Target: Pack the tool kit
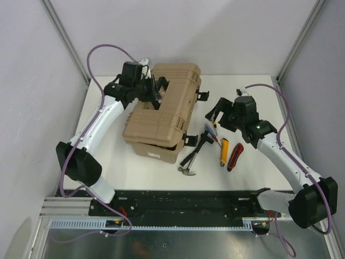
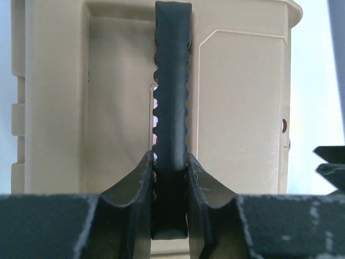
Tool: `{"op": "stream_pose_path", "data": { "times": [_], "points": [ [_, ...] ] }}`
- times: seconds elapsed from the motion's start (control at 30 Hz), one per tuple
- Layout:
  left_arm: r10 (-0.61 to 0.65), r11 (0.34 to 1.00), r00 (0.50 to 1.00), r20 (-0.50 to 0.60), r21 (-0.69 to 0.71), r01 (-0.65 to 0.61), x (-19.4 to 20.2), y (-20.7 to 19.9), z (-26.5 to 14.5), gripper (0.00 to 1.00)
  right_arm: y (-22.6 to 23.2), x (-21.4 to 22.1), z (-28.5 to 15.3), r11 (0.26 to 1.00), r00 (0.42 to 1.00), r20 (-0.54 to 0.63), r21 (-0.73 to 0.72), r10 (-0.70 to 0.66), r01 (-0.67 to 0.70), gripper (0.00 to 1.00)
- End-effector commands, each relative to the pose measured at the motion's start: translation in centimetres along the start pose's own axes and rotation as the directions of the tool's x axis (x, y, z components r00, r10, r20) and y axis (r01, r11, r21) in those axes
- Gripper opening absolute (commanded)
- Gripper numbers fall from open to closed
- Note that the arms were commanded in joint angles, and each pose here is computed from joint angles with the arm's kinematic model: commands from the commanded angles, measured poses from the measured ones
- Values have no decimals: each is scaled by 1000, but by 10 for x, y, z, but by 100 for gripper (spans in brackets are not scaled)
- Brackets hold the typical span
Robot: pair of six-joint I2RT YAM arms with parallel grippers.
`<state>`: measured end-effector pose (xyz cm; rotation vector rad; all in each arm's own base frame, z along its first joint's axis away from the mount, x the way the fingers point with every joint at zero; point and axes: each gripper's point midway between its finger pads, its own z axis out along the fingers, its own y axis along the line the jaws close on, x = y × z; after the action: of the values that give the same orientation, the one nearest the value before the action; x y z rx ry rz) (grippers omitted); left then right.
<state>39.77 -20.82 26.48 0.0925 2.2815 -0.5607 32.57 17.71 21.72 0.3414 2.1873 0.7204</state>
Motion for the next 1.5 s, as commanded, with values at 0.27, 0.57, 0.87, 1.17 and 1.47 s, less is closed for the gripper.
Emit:
{"op": "stream_pose_path", "data": {
  "times": [0.27,0.57,0.87,1.17,1.47],
  "points": [
    [-168,968,930,328,231,94,-109,-19,-103,0,43,29,13,984,988,-5,-84,-157,156,90],
    [-223,962,910,350,228,148,-113,20,-122,0,67,64,22,957,957,-45,-70,-286,282,92],
    [-264,953,905,334,235,192,-101,43,-125,0,90,69,17,933,932,25,-12,-361,361,93],
    [-338,925,878,340,291,243,-105,66,-138,0,126,63,8,895,897,114,-92,-426,437,85],
    [-417,865,863,286,416,280,-97,73,-139,0,135,103,38,854,864,5,-149,-504,499,68]
  ]
}}
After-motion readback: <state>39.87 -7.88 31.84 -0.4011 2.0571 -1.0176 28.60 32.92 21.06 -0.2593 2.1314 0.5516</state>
